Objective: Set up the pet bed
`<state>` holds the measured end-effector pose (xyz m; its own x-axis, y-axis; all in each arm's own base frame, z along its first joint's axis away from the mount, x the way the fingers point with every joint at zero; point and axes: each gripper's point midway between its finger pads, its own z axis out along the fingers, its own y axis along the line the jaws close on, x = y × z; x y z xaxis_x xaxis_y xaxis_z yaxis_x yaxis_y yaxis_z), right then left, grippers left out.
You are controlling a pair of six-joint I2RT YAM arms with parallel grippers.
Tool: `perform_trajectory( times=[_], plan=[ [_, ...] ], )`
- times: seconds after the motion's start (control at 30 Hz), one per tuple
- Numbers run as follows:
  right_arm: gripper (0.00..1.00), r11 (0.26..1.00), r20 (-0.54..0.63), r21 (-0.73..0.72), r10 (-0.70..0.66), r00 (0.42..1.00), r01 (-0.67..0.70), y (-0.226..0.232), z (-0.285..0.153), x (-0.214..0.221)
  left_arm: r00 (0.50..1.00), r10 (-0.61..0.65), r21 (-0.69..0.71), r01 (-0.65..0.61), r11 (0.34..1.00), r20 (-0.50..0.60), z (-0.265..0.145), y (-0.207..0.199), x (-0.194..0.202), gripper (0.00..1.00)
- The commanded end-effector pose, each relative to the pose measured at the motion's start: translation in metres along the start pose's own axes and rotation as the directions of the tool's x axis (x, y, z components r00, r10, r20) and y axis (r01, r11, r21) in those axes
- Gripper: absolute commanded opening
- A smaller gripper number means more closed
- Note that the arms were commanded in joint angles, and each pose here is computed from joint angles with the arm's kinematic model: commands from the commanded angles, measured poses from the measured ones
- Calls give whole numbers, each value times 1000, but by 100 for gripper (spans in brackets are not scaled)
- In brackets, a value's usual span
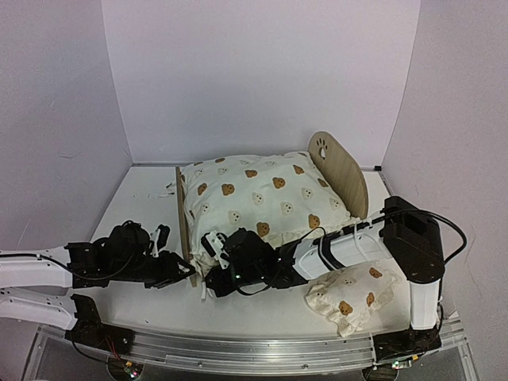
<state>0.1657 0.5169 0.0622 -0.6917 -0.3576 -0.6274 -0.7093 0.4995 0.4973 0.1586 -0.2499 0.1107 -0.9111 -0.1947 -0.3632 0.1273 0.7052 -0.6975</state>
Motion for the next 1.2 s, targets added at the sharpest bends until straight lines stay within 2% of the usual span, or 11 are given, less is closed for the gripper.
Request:
perform_trajectory(
  times=[0.0,0.03,0.3,0.5,0.7,0.8,0.97,1.1,1.17],
  plan=[
    [0,999,36,-40,-17,999,19,13,-9,-14,996,22,44,-26,999,87,-13,-21,-21,33],
    [0,999,34,-44,-17,999,19,14,-9,-14,993,28,23,-31,999,116,-14,-18,-26,30],
    [0,999,27,-47,-14,1000,15,13,-6,-11,986,93,-52,-87,995,139,-19,-10,-33,0],
    [0,999,25,-41,-13,1000,14,11,-6,-9,967,98,-141,-66,988,237,-49,5,-48,0],
    [0,1000,18,-25,6,1000,-5,5,-3,-5,920,9,-313,124,942,391,-86,45,-66,0],
    [0,999,1,-6,35,999,-35,-3,-2,4,900,22,-393,169,904,436,-90,63,-71,0],
    [0,998,-48,-21,51,998,-52,-7,7,20,902,53,-533,205,821,428,-79,94,-65,0],
    [0,997,-78,-26,65,995,-67,-10,17,35,874,111,-677,280,680,473,-88,135,-62,0],
    [0,998,-82,-14,53,995,-55,-12,21,40,866,93,-711,336,618,491,-88,156,-60,0]
  ],
)
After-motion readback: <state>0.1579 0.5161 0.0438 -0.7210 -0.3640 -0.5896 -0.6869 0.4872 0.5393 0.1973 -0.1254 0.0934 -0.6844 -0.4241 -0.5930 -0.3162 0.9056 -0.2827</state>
